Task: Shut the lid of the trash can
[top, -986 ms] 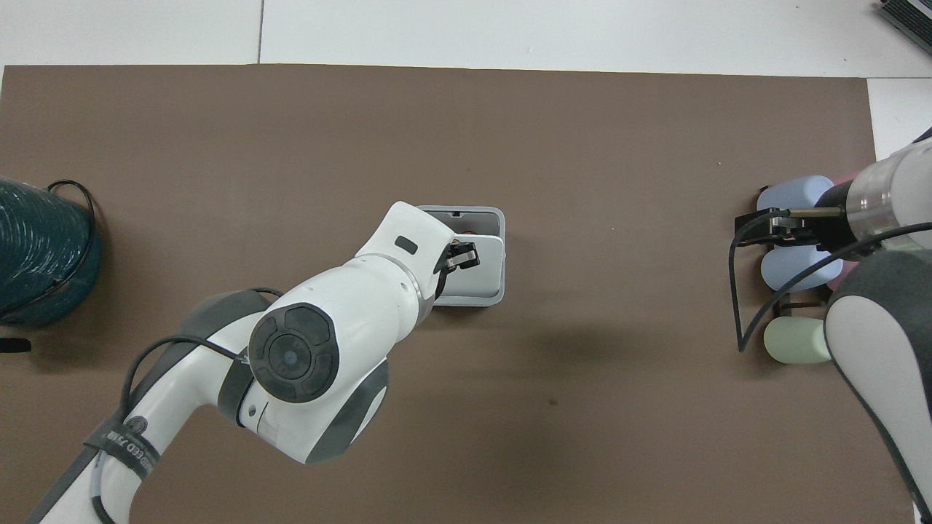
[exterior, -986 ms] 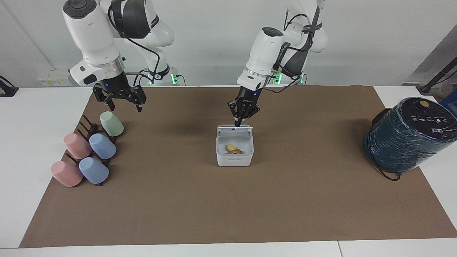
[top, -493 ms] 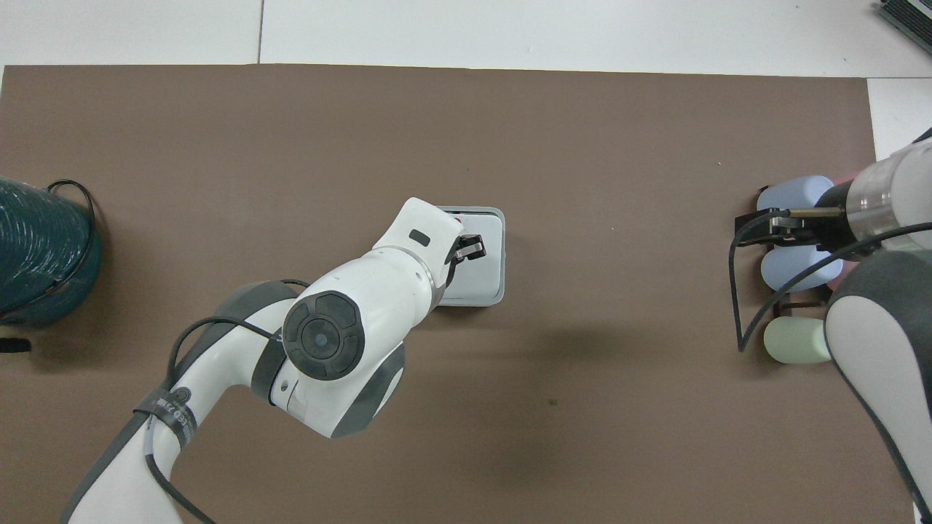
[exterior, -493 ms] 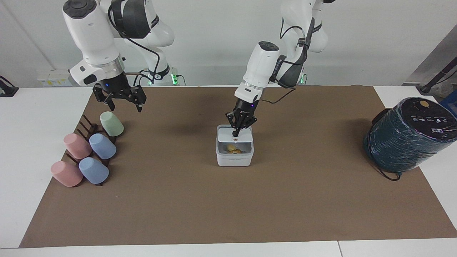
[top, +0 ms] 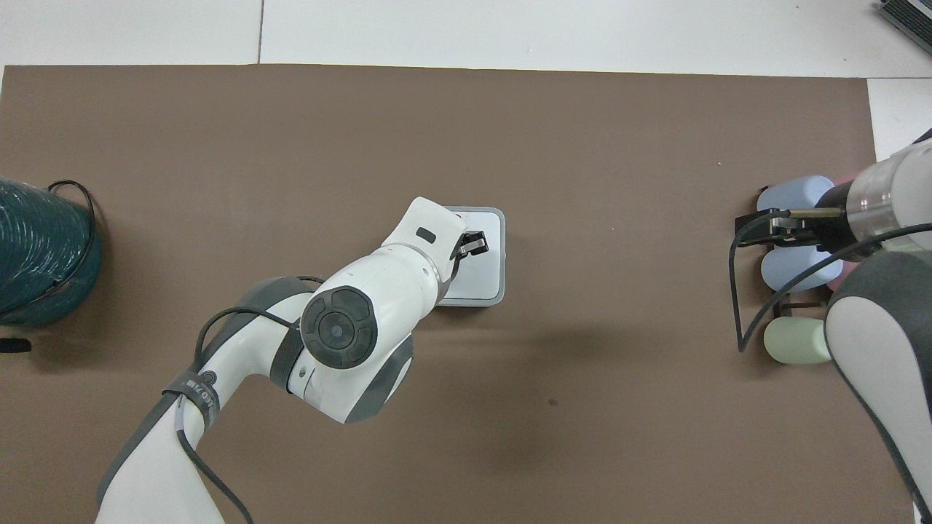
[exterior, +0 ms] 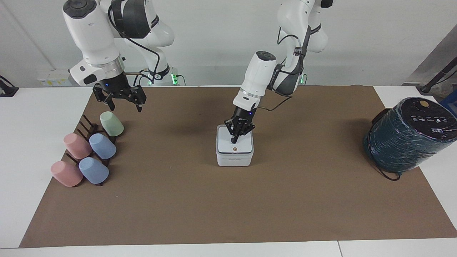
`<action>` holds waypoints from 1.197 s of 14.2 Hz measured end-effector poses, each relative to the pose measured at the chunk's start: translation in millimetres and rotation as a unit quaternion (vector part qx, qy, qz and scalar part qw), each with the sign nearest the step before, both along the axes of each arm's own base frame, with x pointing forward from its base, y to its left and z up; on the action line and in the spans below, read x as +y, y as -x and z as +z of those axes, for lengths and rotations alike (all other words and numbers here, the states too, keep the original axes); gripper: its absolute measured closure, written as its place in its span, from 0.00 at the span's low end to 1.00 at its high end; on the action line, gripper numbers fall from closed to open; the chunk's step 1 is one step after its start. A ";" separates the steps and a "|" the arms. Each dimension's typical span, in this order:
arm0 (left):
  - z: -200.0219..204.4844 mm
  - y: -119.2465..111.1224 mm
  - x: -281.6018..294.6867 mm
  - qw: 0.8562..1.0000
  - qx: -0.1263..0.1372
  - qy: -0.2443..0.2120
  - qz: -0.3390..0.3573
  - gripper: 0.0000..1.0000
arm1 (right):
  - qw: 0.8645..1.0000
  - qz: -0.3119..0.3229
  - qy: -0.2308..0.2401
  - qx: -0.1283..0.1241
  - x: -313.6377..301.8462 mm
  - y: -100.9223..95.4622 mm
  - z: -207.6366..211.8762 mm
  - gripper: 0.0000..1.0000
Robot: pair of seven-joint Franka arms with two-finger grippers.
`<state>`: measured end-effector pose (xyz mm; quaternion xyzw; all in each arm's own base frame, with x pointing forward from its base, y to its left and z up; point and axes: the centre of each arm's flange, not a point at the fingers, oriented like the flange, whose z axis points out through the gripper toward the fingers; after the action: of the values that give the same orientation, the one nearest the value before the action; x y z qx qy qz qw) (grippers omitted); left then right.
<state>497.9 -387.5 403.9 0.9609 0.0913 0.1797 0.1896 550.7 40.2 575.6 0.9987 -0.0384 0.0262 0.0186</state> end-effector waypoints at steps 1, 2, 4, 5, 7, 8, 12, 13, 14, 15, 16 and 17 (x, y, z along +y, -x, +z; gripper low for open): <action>-1.3 -0.6 -0.2 1.000 -0.001 0.001 0.000 0.94 | 1.000 0.000 0.000 0.000 0.0 0.0 0.0 0.00; -2.7 -1.0 -0.4 1.000 -0.002 0.001 0.000 0.94 | 1.000 0.000 0.000 0.000 0.0 0.0 0.0 0.00; -6.8 -1.8 -1.0 1.000 -0.002 0.001 0.000 0.94 | 1.000 0.000 0.000 0.000 0.0 0.0 0.0 0.00; -8.5 -2.5 -1.5 1.000 -0.005 0.002 0.000 0.94 | 1.000 0.000 0.000 0.000 0.0 0.0 0.0 0.00; -9.0 -2.8 -2.1 1.000 -0.007 0.003 0.000 0.93 | 1.000 0.000 0.000 0.000 0.0 0.0 0.0 0.00; -7.9 -3.3 -2.6 1.000 -0.008 0.004 0.000 0.93 | 1.000 0.000 0.000 0.000 0.0 0.0 0.0 0.00; 8.9 -14.1 -5.4 0.999 0.037 -0.027 -0.002 0.92 | 1.000 0.000 0.000 0.000 0.0 0.0 0.0 0.00; 19.9 -21.5 -0.6 0.997 0.057 -0.043 -0.002 0.91 | 1.000 0.000 0.000 0.000 0.0 0.0 0.0 0.00; 35.5 -31.1 7.8 0.995 0.075 -0.058 -0.005 0.91 | 1.000 0.000 0.000 0.000 0.0 0.0 0.0 0.00; 53.4 -39.8 18.6 0.993 0.092 -0.075 -0.012 0.91 | 1.000 0.000 0.000 0.000 0.0 0.0 0.0 0.00; 72.4 -47.5 32.0 0.990 0.108 -0.092 -0.025 0.91 | 1.000 0.000 0.000 0.000 0.0 0.0 0.0 0.00; 90.6 -54.0 47.5 0.986 0.122 -0.108 -0.040 0.91 | 1.000 0.000 0.000 0.000 0.0 0.0 0.0 0.00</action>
<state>551.9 -340.0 494.5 0.9934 0.0555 0.0621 0.0795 550.7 40.2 575.6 0.9987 -0.0384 0.0262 0.0186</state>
